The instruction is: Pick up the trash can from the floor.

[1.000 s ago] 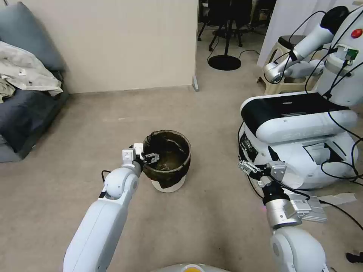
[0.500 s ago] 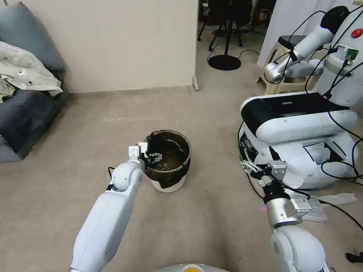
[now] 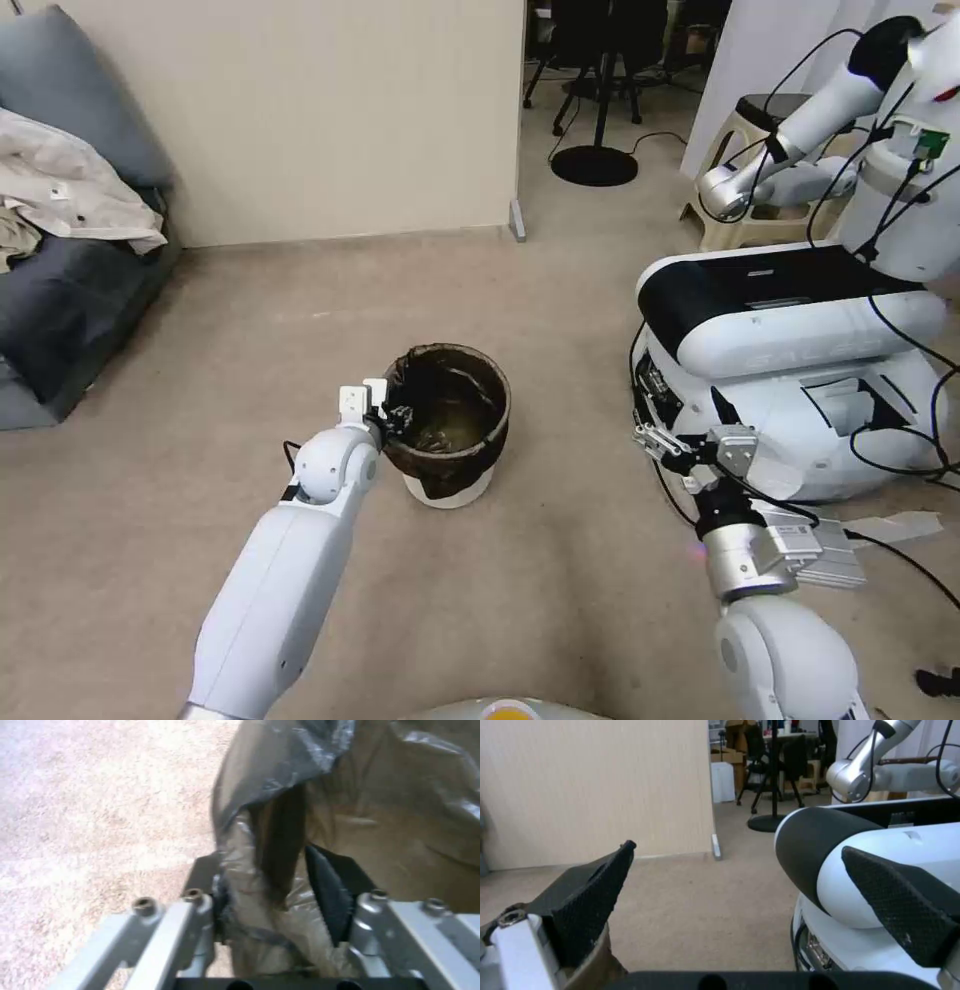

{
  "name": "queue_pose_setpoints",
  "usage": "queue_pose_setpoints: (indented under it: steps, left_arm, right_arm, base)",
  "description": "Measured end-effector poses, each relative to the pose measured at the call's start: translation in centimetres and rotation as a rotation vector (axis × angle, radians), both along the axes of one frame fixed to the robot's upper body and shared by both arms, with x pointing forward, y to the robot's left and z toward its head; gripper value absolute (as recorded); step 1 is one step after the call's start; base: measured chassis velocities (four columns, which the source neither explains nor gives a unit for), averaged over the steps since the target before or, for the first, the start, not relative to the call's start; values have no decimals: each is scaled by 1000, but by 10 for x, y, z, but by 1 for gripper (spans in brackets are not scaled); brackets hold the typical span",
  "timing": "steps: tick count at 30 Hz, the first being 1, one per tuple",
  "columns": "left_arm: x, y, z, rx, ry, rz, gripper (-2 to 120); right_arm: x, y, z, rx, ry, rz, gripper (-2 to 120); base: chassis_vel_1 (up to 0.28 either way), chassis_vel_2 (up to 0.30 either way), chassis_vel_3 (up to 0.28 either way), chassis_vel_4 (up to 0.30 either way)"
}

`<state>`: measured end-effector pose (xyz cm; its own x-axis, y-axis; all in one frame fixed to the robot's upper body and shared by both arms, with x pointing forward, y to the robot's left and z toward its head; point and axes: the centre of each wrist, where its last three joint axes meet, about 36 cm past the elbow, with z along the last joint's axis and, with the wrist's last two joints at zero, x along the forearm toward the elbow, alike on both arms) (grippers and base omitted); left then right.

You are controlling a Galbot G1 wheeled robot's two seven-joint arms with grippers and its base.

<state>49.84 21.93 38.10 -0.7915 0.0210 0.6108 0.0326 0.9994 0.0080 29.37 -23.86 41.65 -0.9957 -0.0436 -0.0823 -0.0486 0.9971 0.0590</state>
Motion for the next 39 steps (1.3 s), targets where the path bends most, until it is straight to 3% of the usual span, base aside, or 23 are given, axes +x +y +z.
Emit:
queue_pose_setpoints:
  steps: [7, 24, 39]
  left_arm:
    - [1, 2, -4, 10, -11, 17, 9]
    - [-2, 12, -2, 9, -59, 84, 9]
    - [-30, 37, 66, -112, -172, 105, 4]
  right_arm:
    - [0, 0, -1, 0, 2, 0, 100]
    - [-1, 1, 0, 1, 0, 5, 100]
    - [-4, -1, 7, -3, -6, 13, 100]
  base:
    - [0, 0, 0, 0]
    - [0, 0, 0, 0]
    - [0, 0, 0, 0]
